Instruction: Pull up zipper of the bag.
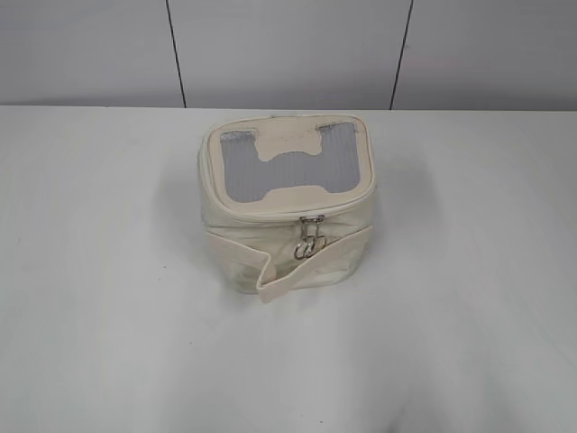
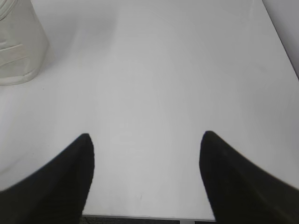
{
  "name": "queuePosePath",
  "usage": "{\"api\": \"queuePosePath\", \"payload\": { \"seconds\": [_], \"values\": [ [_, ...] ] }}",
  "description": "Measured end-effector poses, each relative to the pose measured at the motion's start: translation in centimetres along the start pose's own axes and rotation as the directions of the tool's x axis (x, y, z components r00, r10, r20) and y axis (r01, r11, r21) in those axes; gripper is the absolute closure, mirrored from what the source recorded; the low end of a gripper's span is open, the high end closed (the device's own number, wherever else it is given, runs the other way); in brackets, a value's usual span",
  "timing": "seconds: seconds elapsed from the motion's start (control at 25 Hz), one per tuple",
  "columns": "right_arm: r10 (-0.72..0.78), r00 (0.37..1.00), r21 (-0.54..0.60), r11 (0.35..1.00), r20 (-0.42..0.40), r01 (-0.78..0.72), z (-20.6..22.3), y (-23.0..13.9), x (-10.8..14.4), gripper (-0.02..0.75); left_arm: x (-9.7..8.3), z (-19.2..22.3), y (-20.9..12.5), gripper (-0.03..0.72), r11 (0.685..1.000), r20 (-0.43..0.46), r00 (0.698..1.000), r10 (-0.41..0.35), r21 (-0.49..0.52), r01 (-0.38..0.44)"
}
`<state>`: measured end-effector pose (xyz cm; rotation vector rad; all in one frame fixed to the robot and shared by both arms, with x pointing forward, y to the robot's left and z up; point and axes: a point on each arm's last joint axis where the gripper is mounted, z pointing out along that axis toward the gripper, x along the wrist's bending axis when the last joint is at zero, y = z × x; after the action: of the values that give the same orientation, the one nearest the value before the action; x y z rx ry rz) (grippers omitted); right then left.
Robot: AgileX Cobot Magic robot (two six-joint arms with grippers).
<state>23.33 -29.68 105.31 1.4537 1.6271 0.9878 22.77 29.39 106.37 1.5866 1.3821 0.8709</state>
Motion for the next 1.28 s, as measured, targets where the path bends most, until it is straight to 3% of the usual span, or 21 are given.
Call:
{"api": "queuePosePath", "payload": {
  "seconds": [1.28],
  "values": [
    [0.001,1.0,-0.001,1.0,0.001,-0.001,0.0,0.01,0.0,0.188,-0.03,0.02,0.01,0.442,1.0,-0.022,1.0,-0.01,-0.001,0.01]
  ]
}}
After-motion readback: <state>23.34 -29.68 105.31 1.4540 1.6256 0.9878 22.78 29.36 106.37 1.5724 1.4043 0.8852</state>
